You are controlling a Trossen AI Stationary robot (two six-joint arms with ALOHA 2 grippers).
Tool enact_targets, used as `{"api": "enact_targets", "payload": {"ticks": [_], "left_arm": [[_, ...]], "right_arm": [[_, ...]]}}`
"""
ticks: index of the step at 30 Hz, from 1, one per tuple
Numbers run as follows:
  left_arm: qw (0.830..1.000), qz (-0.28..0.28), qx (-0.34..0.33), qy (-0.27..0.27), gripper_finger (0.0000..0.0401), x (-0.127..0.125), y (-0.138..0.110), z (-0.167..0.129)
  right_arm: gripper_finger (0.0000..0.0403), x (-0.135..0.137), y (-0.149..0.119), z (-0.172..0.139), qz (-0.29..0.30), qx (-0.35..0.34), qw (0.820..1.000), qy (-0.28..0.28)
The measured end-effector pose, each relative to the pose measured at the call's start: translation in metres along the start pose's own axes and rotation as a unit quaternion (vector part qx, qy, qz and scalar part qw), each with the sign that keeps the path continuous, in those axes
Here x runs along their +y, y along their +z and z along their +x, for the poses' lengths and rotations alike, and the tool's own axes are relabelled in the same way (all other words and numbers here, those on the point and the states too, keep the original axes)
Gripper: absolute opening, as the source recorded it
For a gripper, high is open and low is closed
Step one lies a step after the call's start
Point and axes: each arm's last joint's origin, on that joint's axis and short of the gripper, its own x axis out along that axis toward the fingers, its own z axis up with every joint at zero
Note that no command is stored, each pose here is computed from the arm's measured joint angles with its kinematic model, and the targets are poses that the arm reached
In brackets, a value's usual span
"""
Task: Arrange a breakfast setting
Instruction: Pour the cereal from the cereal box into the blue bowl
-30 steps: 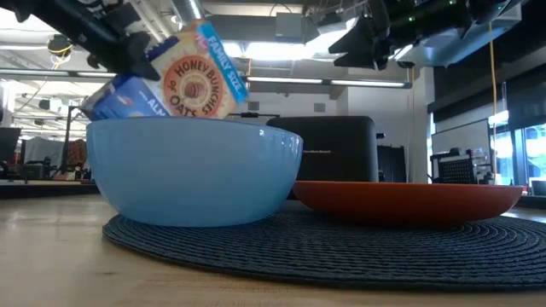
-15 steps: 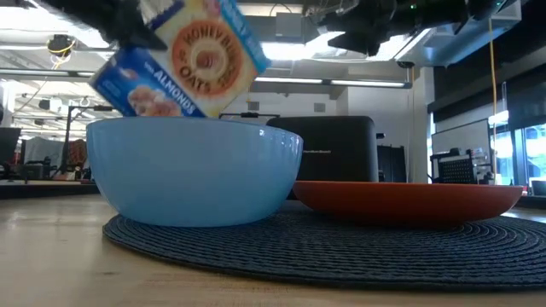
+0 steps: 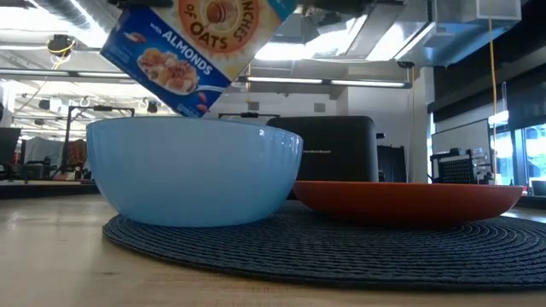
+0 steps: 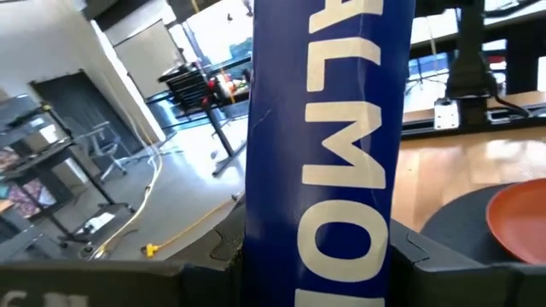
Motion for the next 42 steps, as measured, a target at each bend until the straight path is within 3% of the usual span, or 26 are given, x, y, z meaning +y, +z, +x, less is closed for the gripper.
{"api": "enact_targets", "payload": {"ticks": [6, 12, 19, 28, 36, 42], "left_arm": [[0.999, 0.028, 0.028, -0.017, 0.0143, -0.010, 0.000, 0.015], [0.999, 0.030, 0.035, 0.003, 0.0143, -0.012, 0.002, 0.022], [1.000, 0.026, 0.016, 0.005, 0.0143, -0.012, 0.006, 0.024], [0.999, 0.049, 0.018, -0.008, 0.0143, -0.018, 0.005, 0.035], [0.997, 0.075, 0.029, -0.018, 0.0143, -0.022, 0.003, 0.041], [0.996, 0.080, 0.029, -0.016, 0.0143, -0.022, 0.003, 0.042]], "right_arm": [[0.0303, 0.006, 0.023, 0.017, -0.057, 0.054, 0.997, 0.001], [0.0303, 0.019, 0.048, 0.016, -0.093, 0.025, 0.995, 0.010], [0.0279, 0.031, 0.048, 0.024, -0.108, 0.012, 0.992, 0.056], [0.0219, 0.030, 0.038, 0.044, -0.143, 0.034, 0.989, 0.013], [0.0216, 0.029, 0.043, 0.038, -0.144, 0.021, 0.989, 0.008], [0.0216, 0.031, 0.044, 0.037, -0.142, 0.006, 0.989, 0.046]]}}
